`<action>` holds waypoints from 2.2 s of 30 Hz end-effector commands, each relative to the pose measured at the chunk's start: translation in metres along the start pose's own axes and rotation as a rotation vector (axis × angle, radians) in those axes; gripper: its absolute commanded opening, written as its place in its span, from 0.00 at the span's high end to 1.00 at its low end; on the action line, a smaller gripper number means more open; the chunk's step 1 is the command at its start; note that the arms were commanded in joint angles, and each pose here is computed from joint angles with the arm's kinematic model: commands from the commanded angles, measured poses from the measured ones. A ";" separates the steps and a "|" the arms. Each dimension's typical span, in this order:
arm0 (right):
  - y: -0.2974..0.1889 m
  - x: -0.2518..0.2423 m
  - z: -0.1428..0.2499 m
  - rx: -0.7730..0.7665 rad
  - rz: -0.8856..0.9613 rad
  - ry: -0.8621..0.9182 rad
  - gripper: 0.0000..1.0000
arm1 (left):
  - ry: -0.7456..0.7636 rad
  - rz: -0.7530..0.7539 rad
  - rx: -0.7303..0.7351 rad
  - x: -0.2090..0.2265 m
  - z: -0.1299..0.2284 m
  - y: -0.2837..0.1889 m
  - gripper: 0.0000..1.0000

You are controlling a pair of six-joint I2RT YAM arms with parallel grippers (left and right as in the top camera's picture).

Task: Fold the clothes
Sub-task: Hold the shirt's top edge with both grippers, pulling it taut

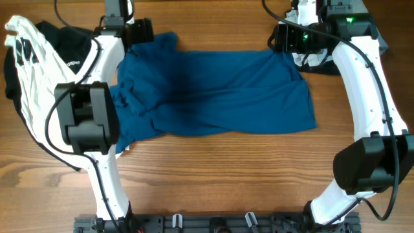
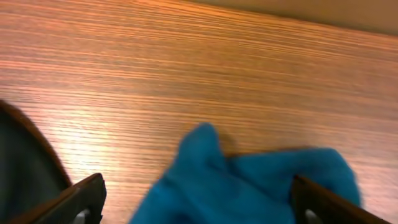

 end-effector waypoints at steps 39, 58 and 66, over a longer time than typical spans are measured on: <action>0.013 -0.007 -0.006 -0.031 0.029 0.032 0.15 | 0.011 0.066 0.026 -0.016 0.047 0.080 0.49; 0.099 -0.007 -0.011 -0.011 0.009 -0.040 0.29 | 0.013 0.078 -0.054 -0.029 -0.033 -0.051 0.96; 0.161 -0.051 -0.005 -0.015 0.257 0.043 0.27 | 0.013 0.067 0.005 -0.026 -0.019 -0.050 0.96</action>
Point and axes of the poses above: each gripper's point midway between its finger pads, its own y axis out along the fingers, its own x axis along the line the jaws close on, z = x × y, the point moved 1 cm from there along -y, back along the fingers, and after that the axes turned 2 degrees about -y, right-handed, at the moved point
